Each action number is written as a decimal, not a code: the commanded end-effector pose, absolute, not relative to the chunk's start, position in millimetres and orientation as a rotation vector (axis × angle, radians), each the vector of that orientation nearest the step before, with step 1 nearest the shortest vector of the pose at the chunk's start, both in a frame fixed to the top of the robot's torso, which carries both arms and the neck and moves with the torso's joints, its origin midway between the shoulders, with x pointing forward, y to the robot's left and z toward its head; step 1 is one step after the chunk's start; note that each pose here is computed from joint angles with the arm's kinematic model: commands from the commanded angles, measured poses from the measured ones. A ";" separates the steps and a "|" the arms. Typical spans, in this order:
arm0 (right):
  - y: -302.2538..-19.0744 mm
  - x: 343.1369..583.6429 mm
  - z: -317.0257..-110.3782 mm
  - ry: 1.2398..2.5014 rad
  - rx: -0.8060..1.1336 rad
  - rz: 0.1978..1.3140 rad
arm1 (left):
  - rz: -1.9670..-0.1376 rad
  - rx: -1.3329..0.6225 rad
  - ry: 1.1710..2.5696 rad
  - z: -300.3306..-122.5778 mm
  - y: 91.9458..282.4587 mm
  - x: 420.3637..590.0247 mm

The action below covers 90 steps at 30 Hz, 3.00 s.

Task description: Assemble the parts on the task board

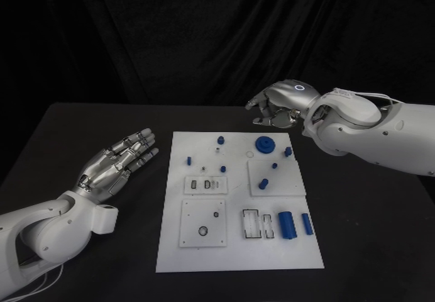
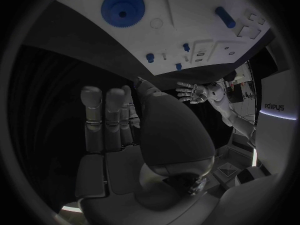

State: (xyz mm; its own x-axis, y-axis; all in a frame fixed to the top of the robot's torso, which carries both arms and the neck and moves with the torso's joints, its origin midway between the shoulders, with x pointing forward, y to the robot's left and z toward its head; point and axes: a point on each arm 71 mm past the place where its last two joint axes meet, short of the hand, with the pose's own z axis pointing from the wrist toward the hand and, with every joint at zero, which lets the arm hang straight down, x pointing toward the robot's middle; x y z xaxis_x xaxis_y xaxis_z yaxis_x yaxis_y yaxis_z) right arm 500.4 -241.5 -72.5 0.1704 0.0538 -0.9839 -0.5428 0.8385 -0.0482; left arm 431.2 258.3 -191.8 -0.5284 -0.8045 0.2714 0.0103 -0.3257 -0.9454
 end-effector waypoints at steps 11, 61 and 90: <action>-275.4 496.3 -106.9 1.501 -0.323 0.326 | -1.941 -1.036 1.302 -187.9 256.8 431.4; -273.4 501.0 -143.9 1.619 -0.329 0.243 | -1.949 -1.038 1.317 -189.6 254.8 434.0; -240.9 486.3 -117.7 1.494 -0.374 0.380 | -1.937 -1.043 1.320 -190.1 258.0 433.7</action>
State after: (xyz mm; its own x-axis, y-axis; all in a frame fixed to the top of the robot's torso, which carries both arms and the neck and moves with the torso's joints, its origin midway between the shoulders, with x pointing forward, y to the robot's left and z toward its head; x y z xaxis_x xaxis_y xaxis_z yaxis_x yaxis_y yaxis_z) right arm 487.8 -247.8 -124.6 0.0152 0.0051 -0.9999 -0.4429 0.8965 -0.0021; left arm 434.2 258.8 -192.9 -0.5282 -0.8026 0.2772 0.0073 -0.3307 -0.9437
